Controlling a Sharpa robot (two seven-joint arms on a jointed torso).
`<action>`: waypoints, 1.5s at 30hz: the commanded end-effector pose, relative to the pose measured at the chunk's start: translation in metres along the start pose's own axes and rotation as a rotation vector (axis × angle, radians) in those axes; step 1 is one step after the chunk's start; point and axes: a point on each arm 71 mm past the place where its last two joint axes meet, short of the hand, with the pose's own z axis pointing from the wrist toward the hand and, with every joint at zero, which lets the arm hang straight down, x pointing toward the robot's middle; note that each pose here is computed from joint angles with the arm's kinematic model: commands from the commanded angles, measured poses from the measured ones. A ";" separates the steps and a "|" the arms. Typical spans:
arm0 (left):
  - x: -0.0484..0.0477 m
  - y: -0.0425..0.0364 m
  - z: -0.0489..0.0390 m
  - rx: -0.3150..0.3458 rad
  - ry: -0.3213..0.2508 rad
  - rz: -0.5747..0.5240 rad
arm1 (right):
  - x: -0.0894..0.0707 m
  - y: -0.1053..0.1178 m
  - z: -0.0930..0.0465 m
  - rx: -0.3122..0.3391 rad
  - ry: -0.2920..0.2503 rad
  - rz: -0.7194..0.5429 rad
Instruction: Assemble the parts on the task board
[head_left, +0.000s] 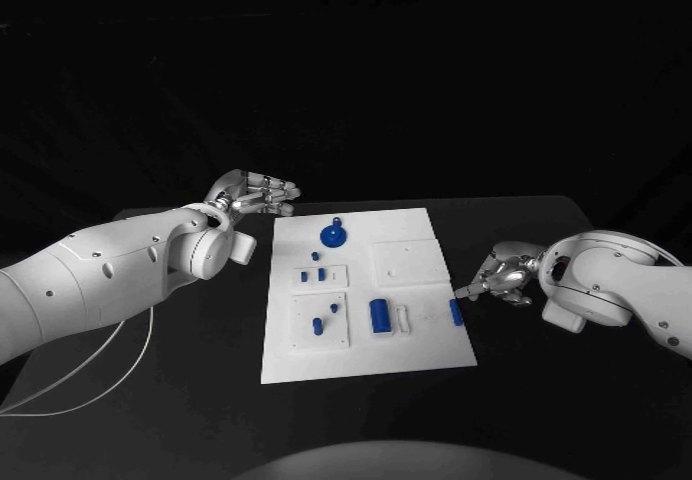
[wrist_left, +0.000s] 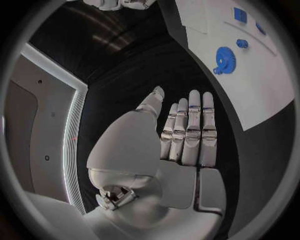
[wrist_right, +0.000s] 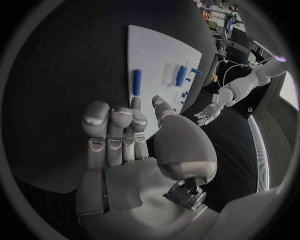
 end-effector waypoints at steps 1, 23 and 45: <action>0.0005 -0.0007 -0.0009 0.016 0.006 -0.015 | 0.000 -0.006 0.002 0.083 -0.021 -0.089; -0.0021 0.0000 -0.0027 0.014 0.002 -0.020 | 0.031 -0.003 0.015 0.096 0.014 -0.092; -0.0033 0.0009 -0.0031 0.005 0.002 -0.020 | 0.042 0.008 0.021 0.056 -0.020 -0.037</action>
